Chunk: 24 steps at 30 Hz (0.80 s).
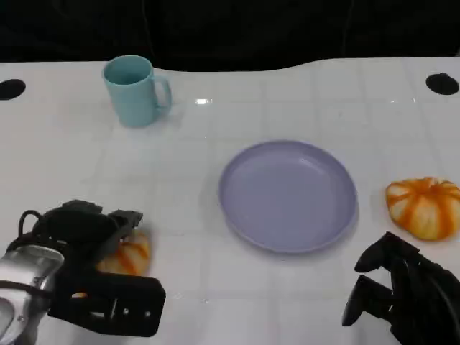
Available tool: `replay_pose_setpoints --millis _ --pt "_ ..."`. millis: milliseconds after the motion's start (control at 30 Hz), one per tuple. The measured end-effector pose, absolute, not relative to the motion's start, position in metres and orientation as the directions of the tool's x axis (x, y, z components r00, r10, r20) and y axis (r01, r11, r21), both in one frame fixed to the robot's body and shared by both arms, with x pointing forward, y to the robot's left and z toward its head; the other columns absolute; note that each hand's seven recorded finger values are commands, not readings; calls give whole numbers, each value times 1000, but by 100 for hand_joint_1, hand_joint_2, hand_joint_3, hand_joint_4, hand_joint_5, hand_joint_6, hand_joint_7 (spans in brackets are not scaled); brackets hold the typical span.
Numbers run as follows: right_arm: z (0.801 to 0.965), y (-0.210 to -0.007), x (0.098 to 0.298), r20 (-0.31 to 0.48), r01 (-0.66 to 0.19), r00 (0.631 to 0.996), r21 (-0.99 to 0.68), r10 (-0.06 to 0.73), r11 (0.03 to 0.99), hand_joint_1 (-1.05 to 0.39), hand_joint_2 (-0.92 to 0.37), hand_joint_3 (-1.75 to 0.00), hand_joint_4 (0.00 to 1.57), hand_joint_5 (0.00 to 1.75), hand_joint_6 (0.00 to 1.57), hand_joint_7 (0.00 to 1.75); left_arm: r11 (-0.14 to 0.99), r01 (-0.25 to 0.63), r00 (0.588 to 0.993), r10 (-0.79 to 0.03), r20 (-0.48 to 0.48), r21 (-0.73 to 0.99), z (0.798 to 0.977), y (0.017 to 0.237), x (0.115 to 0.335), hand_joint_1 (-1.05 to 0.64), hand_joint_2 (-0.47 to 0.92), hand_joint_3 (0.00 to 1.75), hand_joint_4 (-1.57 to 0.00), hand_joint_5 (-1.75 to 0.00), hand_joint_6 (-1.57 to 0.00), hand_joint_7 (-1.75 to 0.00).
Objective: Grasp the bread from the table and place it into the plate.
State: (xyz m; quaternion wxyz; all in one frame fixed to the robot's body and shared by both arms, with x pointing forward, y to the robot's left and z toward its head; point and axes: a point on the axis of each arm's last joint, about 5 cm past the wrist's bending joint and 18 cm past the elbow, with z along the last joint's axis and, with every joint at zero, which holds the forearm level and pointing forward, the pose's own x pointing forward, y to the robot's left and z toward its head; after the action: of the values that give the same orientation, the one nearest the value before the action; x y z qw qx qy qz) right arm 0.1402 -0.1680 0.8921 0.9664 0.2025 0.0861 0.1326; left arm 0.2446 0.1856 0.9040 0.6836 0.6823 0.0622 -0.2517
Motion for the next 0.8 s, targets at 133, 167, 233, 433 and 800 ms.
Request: replay_pose_setpoints --millis 133,167,233,433,800 --pt "892 -168 140 -111 -224 950 414 293 883 -53 -92 -46 62 175 40 168 -38 433 867 -258 -427 901 897 185 249 -59 92 3 -8 -16 -16 -2" --pt "892 -168 140 -111 -224 950 414 293 883 -53 -92 -46 62 175 40 168 -31 439 865 -258 -431 898 896 185 250 -59 92 3 -8 -16 -17 -2" --pt "892 -168 140 -111 -225 949 413 294 882 -53 -92 -46 63 175 40 168 -9 456 859 -258 -443 890 893 185 253 -58 92 3 -10 -17 -19 -3" --pt "892 -168 139 -111 -224 950 413 293 883 -53 -92 -46 63 175 40 168 45 492 847 -258 -465 870 890 187 258 -52 92 6 -22 -21 -31 -7" --pt "892 -169 139 -110 -224 950 412 292 883 -54 -92 -46 62 175 39 168 210 349 911 -304 -279 913 877 193 255 -21 92 37 -74 -159 -96 -65"
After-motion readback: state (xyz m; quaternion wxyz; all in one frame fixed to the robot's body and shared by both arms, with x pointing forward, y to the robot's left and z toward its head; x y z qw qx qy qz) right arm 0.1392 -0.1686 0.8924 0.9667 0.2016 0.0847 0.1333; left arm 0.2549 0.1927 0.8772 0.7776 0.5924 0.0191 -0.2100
